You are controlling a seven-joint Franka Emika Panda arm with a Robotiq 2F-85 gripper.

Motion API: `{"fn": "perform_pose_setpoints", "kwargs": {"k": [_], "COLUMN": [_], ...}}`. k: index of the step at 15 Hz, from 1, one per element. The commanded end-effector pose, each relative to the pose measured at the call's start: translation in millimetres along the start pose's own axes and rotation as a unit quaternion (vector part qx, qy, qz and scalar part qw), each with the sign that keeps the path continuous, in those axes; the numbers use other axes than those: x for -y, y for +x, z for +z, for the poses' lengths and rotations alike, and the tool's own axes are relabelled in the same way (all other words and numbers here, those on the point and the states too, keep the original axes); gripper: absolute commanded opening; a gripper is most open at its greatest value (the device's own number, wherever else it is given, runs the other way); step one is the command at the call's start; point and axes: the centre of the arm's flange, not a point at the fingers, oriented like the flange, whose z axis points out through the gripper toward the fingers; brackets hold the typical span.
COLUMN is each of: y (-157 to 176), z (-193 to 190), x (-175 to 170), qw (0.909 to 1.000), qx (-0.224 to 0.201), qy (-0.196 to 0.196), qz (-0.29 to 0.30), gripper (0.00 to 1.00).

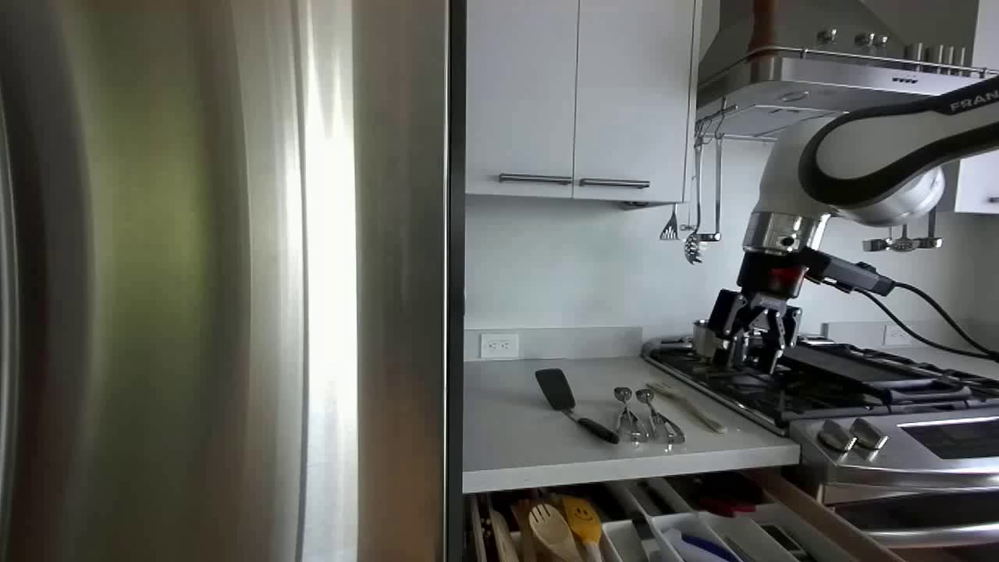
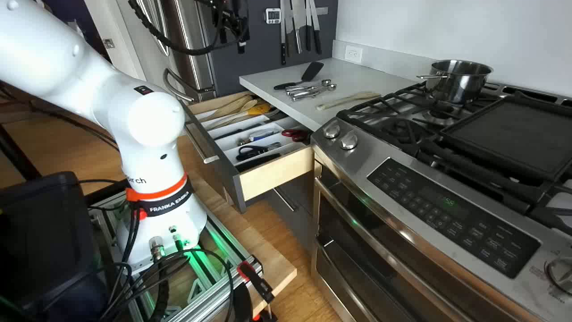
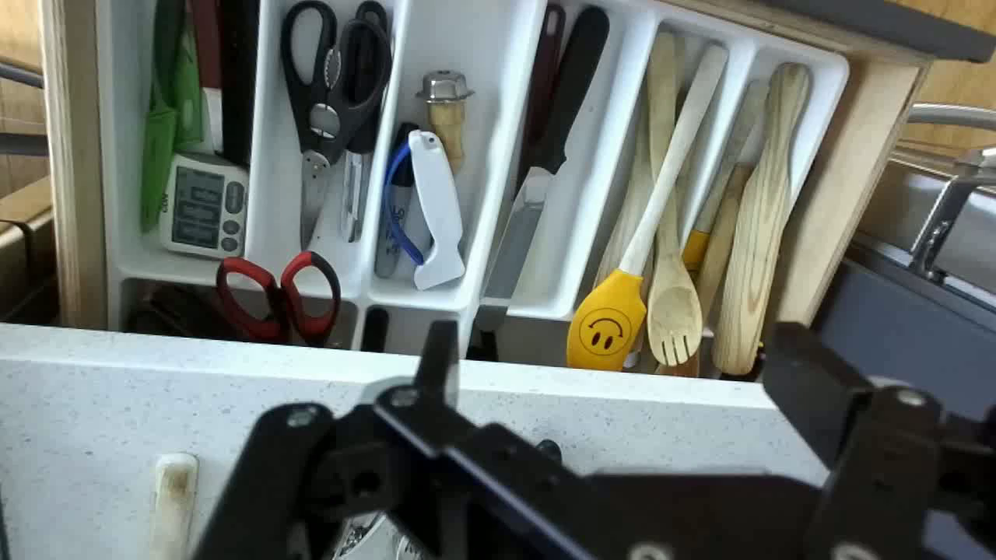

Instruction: Pick up the ice cream scoop on the right and place it in the top third to right compartment of the drawer

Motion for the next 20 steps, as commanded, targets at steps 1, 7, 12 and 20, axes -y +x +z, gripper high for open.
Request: {"fn": "perform_pose_setpoints", "kwargs": {"k": [1, 7, 12, 20], "y": [0.0, 0.0, 0.0, 81.0], "z": [0.0, 0.0, 0.0, 20.7], "x": [0.0, 0.0, 0.0, -75.6], "qw": [1.0, 1.0, 1.0, 0.974], "qx": [0.0, 0.0, 0.0, 0.03], "qy": [0.0, 0.0, 0.0, -0.039], "qz": [0.0, 0.0, 0.0, 0.221], "gripper": [1.0, 1.0, 1.0, 1.0]}}
